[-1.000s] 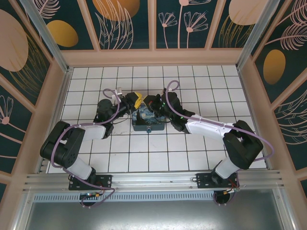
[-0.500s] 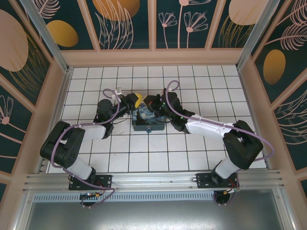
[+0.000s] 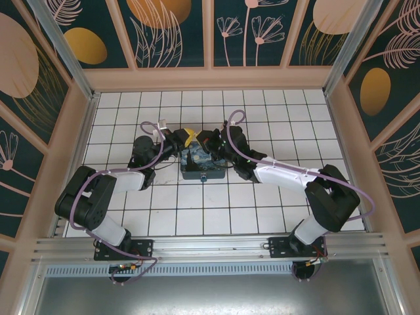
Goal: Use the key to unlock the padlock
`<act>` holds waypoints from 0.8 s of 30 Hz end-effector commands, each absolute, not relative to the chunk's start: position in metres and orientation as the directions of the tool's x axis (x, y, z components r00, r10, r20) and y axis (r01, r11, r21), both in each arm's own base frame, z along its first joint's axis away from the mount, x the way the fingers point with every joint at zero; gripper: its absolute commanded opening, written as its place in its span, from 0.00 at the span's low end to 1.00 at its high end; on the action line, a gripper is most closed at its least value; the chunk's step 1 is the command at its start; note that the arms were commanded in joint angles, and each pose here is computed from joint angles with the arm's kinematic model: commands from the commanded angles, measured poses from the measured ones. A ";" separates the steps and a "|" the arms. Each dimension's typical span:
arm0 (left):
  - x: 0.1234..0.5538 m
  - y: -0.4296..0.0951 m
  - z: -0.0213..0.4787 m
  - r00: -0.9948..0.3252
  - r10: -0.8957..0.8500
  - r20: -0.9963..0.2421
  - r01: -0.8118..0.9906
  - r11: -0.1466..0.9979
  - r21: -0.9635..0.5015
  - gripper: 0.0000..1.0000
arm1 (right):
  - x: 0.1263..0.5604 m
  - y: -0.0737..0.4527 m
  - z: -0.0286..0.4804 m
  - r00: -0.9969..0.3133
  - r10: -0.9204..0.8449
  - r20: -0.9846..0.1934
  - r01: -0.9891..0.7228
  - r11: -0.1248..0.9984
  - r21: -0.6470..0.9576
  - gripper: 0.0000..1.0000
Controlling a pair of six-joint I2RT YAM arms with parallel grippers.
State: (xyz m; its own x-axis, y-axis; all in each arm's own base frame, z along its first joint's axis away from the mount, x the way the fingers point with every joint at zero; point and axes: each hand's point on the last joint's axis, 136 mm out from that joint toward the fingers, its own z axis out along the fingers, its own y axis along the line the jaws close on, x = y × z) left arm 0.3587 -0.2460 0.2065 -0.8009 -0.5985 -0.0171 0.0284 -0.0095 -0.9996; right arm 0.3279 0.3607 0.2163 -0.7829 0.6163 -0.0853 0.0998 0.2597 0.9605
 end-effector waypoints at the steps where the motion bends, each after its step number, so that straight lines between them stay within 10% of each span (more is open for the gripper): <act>1: 0.358 -0.249 0.217 -0.803 -0.592 -0.059 0.086 -0.017 -0.996 0.00 | 0.332 0.362 0.228 -0.772 0.628 -0.095 0.073 0.237 0.969 0.00; 24: 0.357 -0.267 0.206 -0.853 -0.440 -0.280 0.195 0.230 -0.954 0.00 | 0.320 0.264 0.243 -0.682 0.546 -0.487 -0.249 0.452 0.856 0.53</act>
State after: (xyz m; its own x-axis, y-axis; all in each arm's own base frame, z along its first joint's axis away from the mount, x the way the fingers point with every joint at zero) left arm 0.3621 -0.2598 0.1993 -0.8430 -0.5163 -0.1509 0.0888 0.1432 -0.9857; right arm 0.3294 0.2607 0.2259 -0.6820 0.6366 -0.3599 -0.0534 0.4474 0.8927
